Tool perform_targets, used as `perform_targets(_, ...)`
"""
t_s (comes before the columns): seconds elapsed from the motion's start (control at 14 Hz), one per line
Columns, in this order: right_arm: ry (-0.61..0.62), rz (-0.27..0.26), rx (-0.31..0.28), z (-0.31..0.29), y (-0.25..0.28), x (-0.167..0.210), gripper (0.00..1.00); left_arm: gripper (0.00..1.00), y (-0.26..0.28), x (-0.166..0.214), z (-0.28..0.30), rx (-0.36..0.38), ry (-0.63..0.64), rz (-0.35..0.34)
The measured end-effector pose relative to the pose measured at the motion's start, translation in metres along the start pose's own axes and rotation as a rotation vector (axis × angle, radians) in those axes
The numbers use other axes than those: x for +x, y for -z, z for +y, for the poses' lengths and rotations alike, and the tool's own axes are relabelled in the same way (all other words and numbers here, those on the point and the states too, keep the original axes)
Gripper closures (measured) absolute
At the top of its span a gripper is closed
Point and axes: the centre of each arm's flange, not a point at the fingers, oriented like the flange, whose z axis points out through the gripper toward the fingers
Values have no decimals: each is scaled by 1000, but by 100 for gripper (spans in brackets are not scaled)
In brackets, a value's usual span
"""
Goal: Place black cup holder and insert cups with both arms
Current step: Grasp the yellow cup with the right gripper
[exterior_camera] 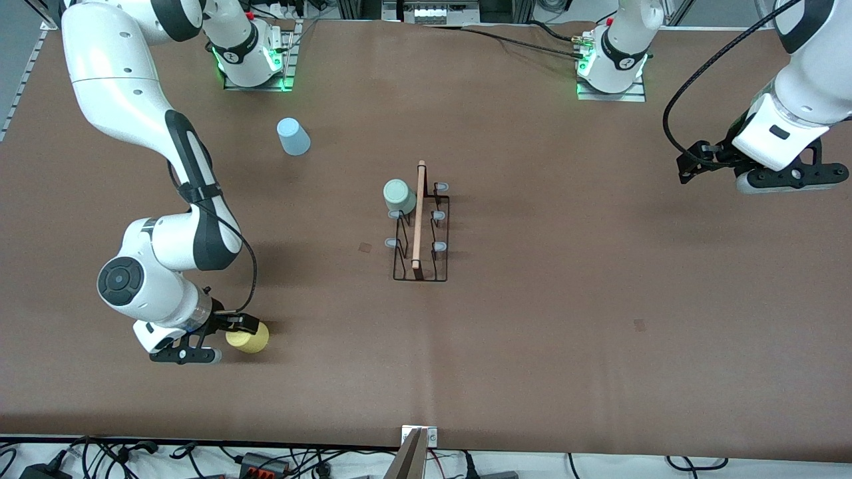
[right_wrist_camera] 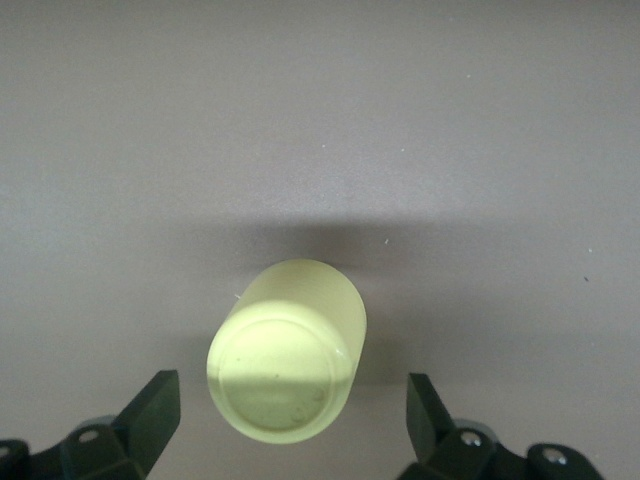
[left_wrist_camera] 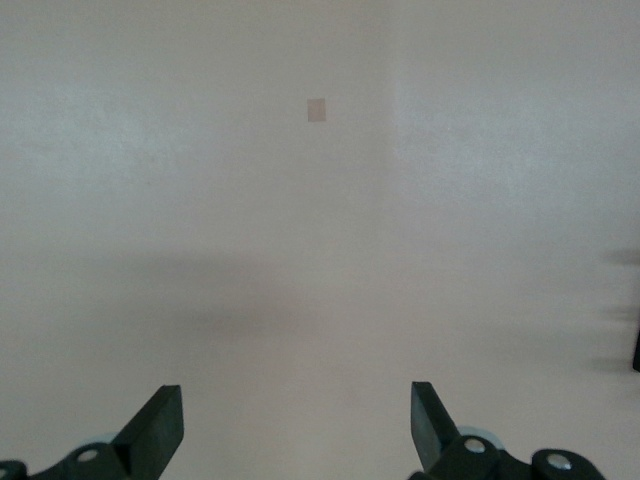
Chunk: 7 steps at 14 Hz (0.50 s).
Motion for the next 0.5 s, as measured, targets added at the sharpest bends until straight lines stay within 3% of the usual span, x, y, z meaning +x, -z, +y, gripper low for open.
perform_targets(0.5,16,25,3,-3,-10,6,0,0,0,1,0,0,1,1)
